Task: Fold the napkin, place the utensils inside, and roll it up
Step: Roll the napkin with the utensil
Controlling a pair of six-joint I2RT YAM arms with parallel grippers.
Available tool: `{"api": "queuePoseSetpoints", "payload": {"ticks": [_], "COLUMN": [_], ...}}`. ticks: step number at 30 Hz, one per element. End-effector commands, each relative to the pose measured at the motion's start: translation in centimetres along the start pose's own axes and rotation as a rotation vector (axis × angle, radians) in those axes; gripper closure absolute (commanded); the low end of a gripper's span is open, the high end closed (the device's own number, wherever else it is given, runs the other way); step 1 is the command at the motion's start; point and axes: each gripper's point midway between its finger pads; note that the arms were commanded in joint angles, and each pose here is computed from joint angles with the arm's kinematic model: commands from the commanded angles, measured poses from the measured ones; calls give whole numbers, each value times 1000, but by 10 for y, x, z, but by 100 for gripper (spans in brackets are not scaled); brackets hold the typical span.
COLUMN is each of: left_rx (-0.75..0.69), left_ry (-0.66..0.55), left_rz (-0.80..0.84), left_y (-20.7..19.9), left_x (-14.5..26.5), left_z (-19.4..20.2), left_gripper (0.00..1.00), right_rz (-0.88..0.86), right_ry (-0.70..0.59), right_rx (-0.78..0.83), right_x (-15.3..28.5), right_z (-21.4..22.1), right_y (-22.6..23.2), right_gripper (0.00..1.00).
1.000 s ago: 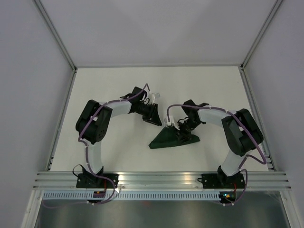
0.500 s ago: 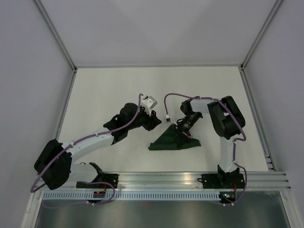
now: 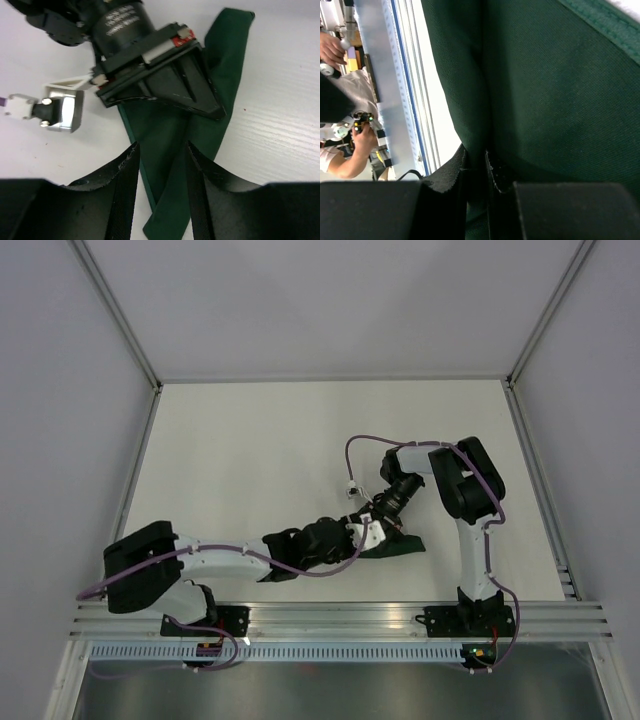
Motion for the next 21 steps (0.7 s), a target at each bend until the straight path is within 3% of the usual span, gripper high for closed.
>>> {"api": "queuePoseSetpoints", "payload": {"ticks": [1, 7, 21], "left_rx": [-181, -334, -423], "left_ry": [18, 60, 95], "left_rz": [-59, 9, -11], "left_y": [-7, -53, -60], "left_x": [-12, -33, -52], "left_z": [8, 23, 48], "left_gripper": [53, 53, 48], "right_rz": [142, 136, 128], "right_ry": [103, 92, 92], "right_rx": [119, 105, 98], "right_x": [1, 3, 2], "right_z": [16, 16, 17], "right_y": [-57, -58, -58], "right_gripper": [99, 99, 99]}}
Point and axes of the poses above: each gripper's point midway between its finger pads, its own x axis back along the fingers, its own y axis along the line the jaws close on, z = x × y, and after that the axes turned 1 degree about x, right-handed
